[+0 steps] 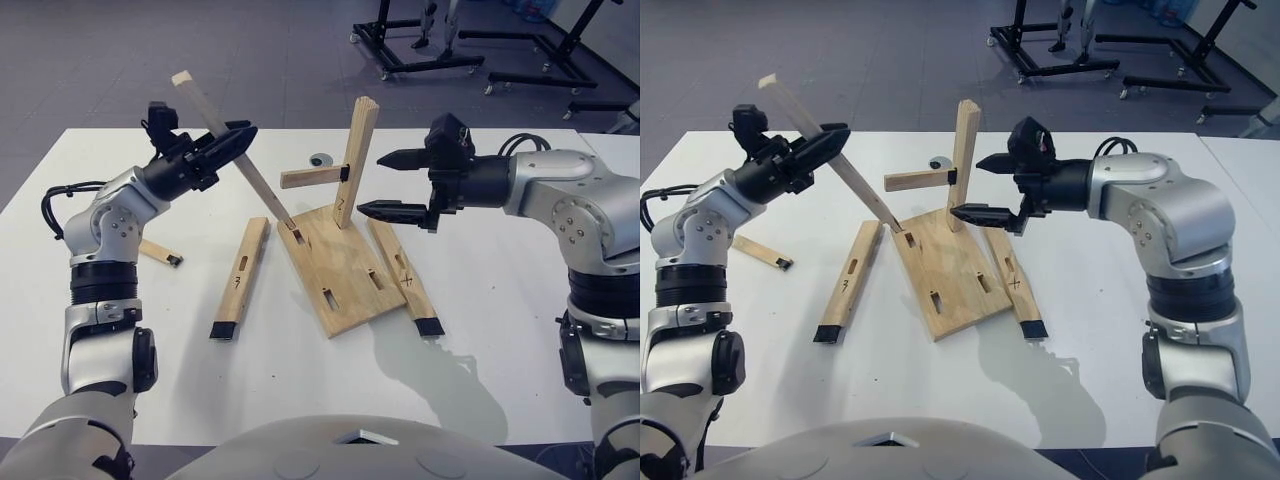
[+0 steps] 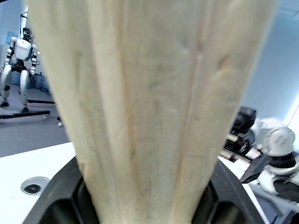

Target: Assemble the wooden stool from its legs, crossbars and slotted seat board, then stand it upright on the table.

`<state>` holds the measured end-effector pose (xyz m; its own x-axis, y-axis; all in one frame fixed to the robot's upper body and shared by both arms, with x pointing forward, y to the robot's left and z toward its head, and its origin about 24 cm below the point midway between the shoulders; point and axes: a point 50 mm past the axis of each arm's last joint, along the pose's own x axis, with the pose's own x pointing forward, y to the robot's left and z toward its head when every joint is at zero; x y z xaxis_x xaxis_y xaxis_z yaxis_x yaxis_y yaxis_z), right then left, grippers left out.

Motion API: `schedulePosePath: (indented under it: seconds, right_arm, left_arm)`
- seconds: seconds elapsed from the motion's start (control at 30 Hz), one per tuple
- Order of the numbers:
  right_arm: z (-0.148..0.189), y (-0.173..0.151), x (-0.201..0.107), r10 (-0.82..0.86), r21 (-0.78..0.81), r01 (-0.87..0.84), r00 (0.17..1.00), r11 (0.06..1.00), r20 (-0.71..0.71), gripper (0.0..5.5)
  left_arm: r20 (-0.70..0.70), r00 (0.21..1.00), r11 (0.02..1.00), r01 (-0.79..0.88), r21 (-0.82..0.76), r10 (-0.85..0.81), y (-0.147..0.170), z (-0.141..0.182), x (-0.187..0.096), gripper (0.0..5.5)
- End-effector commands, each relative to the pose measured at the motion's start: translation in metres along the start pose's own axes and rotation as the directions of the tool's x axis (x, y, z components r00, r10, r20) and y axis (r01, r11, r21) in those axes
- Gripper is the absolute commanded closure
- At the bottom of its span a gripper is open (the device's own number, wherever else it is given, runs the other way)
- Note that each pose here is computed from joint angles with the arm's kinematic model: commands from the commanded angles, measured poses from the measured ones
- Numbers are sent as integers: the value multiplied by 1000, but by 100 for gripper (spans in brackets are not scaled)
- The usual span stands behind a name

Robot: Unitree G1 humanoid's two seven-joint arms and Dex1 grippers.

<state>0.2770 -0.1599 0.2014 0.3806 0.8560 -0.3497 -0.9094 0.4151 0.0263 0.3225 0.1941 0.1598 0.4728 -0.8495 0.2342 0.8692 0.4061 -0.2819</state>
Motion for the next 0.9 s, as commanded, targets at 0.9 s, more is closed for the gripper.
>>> schedulePosePath:
  seconds: [0.9]
  right_arm:
    - [-8, 17, 20, 76, 39, -76, 997, 996, 2, 10]
  left_arm:
    - [-108, 993, 991, 58, 120, -45, 10, -27, 25, 348]
